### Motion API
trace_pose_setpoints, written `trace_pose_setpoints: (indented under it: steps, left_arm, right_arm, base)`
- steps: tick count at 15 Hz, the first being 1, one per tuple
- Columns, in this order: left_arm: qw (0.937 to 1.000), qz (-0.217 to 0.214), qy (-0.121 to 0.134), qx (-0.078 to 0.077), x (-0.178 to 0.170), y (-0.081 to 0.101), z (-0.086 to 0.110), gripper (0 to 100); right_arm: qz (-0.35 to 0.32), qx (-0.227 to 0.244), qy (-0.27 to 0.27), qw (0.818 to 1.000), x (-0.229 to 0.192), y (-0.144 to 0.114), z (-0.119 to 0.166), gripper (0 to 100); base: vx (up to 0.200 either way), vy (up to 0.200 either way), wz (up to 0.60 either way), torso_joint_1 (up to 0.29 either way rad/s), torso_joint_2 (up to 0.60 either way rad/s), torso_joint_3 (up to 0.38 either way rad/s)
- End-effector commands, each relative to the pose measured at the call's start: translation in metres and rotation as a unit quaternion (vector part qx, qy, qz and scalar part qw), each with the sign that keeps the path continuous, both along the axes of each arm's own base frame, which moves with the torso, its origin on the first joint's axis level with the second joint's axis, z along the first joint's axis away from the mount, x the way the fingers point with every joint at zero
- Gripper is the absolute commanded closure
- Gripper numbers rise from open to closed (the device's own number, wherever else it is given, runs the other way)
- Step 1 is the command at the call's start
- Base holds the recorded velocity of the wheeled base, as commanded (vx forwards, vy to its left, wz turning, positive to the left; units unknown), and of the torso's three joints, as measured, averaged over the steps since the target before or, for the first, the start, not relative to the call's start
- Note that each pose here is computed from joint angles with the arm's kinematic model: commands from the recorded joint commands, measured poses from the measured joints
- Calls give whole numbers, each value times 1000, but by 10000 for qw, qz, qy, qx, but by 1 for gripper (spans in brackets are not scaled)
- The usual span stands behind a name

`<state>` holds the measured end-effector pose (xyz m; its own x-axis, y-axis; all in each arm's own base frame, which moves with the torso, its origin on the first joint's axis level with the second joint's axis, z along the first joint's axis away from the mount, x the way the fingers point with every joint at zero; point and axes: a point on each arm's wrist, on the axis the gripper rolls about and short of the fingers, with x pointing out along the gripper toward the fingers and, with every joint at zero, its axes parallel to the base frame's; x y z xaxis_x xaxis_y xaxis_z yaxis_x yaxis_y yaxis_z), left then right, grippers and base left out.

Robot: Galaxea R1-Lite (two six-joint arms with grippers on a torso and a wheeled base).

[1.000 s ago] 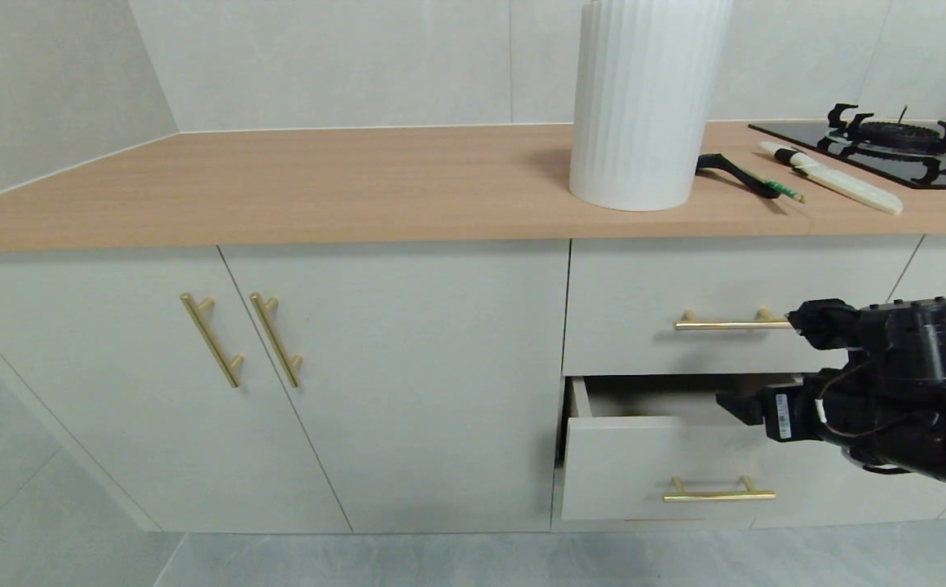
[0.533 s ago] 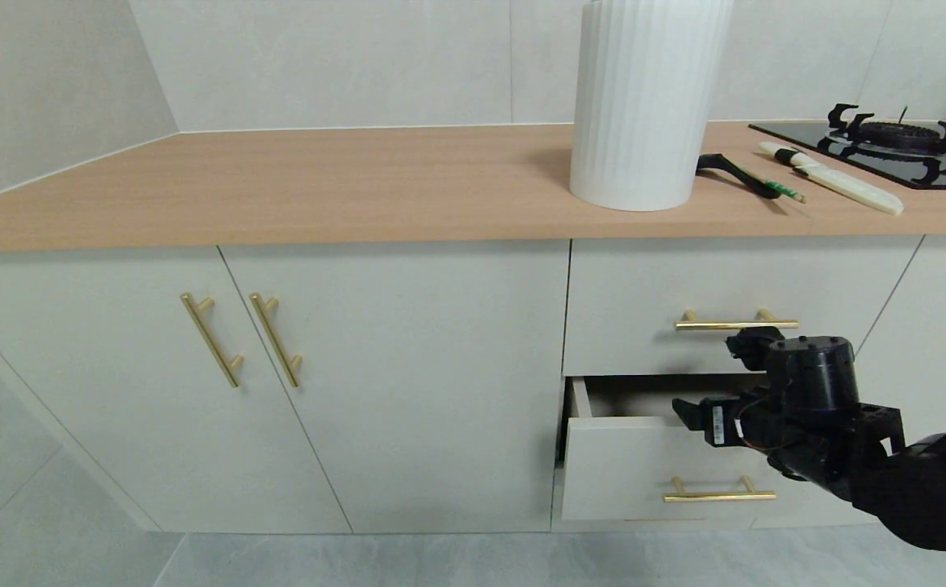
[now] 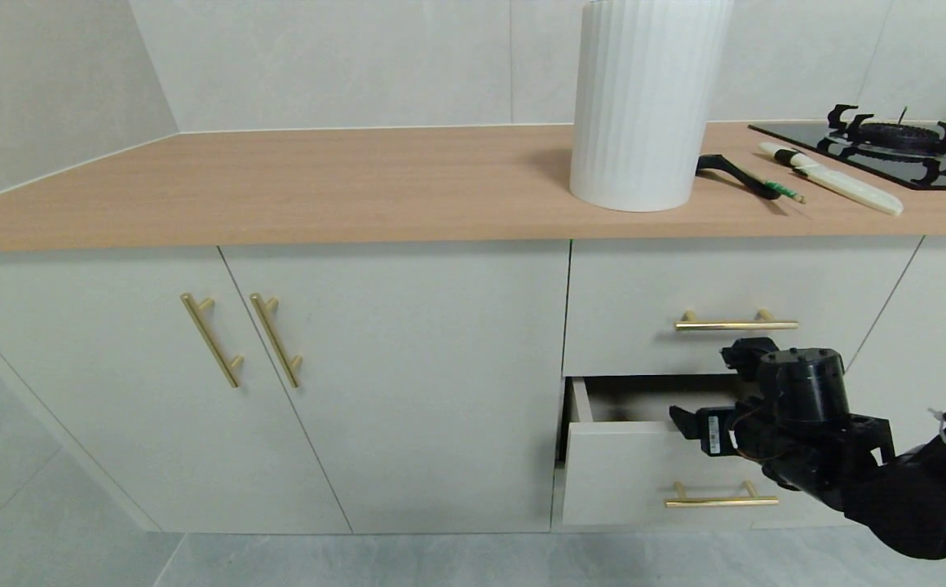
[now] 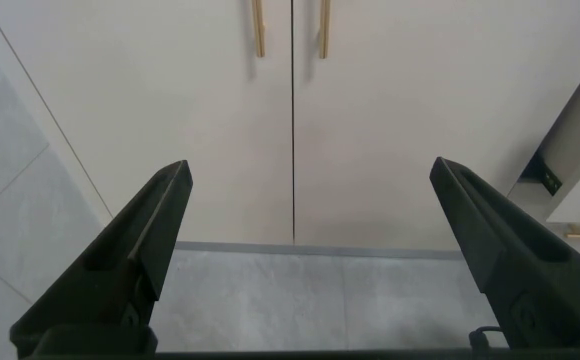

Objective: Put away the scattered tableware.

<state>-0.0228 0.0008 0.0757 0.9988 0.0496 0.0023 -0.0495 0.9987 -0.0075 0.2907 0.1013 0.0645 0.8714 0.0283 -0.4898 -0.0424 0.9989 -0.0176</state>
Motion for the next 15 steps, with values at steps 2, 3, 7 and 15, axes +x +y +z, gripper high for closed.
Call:
trace_pose_setpoints:
  steps: [2, 3, 7, 15]
  left_arm:
    - [10000, 5, -4, -1, 0, 0, 0, 0]
    - [10000, 5, -4, -1, 0, 0, 0, 0]
    - [10000, 5, 4, -1, 0, 0, 0, 0]
    - [10000, 5, -4, -1, 0, 0, 0, 0]
  right_arm:
    - [3, -4, -5, 10000, -4, -2, 8, 0]
    - [10, -43, 111, 9999, -8, -3, 11, 0]
    - [33, -181, 503, 9986, -21, -8, 25, 0]
    - [257, -626, 1614, 9846, -47, -5, 38, 0]
  base:
    - [0, 0, 0, 0, 0, 0]
    - [0, 0, 0, 0, 0, 0]
    - [0, 0, 0, 0, 0, 0]
    - [0, 0, 0, 0, 0, 0]
